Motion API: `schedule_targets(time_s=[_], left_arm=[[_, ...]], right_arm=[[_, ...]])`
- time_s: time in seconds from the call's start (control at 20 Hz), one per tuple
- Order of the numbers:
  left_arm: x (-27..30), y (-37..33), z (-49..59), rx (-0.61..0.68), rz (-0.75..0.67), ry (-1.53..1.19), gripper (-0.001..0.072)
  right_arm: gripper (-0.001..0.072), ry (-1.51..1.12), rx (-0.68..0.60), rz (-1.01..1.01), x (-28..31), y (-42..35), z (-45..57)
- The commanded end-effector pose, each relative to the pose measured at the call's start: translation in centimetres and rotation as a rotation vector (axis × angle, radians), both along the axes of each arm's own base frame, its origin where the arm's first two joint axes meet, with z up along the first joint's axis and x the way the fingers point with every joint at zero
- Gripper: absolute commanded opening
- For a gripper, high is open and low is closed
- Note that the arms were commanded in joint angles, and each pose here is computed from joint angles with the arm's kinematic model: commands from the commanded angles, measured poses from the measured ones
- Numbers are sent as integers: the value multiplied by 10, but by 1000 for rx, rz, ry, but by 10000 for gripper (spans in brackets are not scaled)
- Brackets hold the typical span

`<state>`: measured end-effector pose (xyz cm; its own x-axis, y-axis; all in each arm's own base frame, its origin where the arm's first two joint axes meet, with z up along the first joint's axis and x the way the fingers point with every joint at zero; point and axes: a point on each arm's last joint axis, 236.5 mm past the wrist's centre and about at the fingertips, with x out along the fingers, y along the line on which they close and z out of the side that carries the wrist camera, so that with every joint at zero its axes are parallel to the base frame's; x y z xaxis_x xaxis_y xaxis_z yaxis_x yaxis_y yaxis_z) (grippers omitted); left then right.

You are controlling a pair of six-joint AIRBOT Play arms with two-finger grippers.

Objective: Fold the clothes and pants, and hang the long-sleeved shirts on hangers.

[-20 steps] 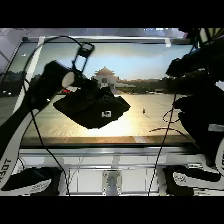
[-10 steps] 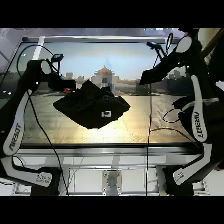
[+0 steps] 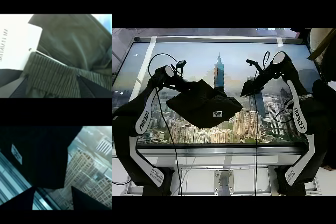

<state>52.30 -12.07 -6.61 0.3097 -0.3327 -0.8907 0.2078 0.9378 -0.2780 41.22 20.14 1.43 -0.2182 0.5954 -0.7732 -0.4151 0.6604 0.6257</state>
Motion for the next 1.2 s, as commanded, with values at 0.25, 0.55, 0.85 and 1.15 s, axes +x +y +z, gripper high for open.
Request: schedule_targets(time_s=[0.25,0.55,0.85,1.15], left_arm=[[2,16,-6,88,-45,17,699],[-16,-5,-18,22,-126,86,687],[-24,-11,-25,11,-170,112,28],[-19,-4,-4,31,-173,64,28]], right_arm=[[521,-14,64,108,-17,35,1],[521,33,61,155,-33,36,2],[522,121,56,174,-55,40,-21],[585,-51,-99,95,-15,22,-64]])
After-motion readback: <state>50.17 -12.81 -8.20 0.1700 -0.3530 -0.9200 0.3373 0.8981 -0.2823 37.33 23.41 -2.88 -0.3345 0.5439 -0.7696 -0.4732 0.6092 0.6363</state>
